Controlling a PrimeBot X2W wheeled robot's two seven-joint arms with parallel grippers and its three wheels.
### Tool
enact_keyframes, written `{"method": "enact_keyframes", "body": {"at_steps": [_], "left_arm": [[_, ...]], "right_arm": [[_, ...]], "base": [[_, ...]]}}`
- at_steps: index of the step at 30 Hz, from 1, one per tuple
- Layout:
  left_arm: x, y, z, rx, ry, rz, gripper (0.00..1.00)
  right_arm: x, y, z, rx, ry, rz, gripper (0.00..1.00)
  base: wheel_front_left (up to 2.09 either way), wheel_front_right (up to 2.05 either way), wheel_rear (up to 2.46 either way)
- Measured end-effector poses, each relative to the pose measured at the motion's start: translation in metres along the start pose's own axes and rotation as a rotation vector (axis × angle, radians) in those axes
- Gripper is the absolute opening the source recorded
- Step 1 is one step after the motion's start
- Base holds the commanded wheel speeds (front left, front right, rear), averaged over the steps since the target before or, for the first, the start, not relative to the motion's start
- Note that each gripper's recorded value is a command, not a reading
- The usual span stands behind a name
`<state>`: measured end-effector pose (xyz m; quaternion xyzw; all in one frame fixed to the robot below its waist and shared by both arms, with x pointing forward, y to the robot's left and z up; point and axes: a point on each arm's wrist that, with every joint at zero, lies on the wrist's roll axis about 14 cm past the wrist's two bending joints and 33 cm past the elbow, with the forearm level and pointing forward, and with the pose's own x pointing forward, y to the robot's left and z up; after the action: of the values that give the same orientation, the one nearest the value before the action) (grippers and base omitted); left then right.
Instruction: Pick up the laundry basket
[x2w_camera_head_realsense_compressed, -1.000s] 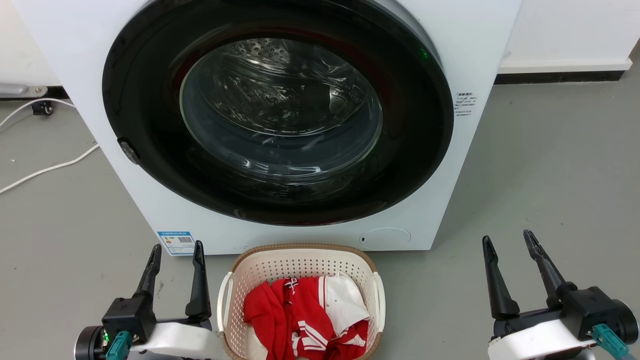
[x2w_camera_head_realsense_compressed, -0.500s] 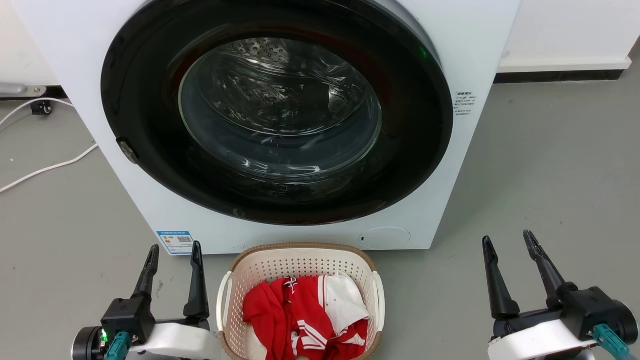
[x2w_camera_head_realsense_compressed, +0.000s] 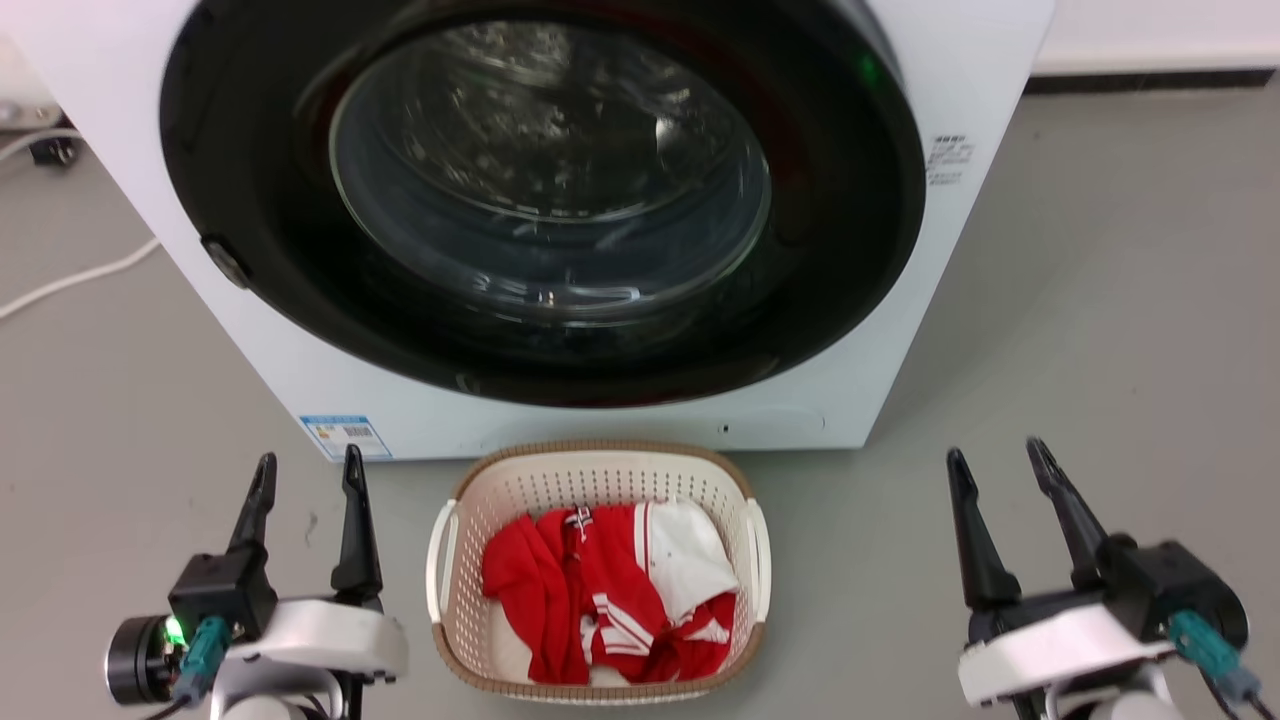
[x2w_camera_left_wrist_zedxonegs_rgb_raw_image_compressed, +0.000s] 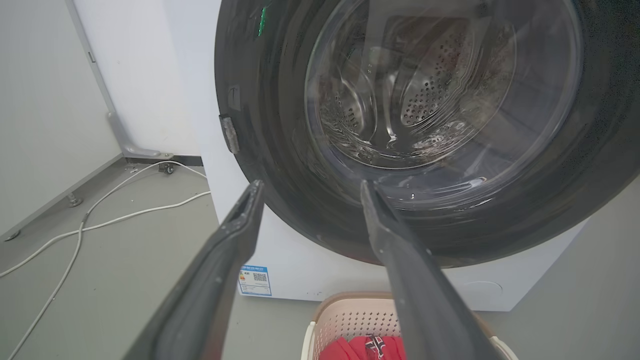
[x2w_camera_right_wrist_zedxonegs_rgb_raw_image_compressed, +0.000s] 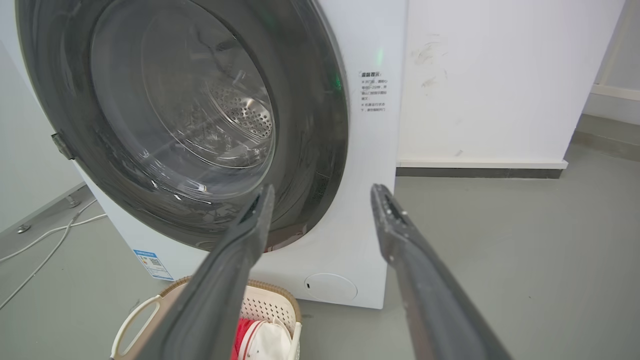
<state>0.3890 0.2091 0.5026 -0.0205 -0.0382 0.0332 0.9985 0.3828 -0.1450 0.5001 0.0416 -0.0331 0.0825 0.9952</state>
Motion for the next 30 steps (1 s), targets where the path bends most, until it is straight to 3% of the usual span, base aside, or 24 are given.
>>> {"method": "enact_keyframes", "body": {"at_steps": [5, 18, 30], "left_arm": [[0.021, 0.005, -0.022, 0.017, 0.059, -0.003, 1.0], [0.053, 0.016, -0.126, 0.043, 0.338, -0.016, 1.0], [0.064, 0.032, -0.22, 0.068, 0.574, 0.0, 1.0]], "right_arm": [[0.024, 0.006, -0.016, 0.014, 0.036, 0.029, 1.0], [0.073, 0.04, -0.111, -0.003, 0.269, 0.176, 1.0], [0.09, 0.056, -0.203, -0.012, 0.474, 0.275, 1.0]], "base": [[0.0, 0.0, 0.0], [0.0, 0.0, 0.0], [0.0, 0.0, 0.0]]}}
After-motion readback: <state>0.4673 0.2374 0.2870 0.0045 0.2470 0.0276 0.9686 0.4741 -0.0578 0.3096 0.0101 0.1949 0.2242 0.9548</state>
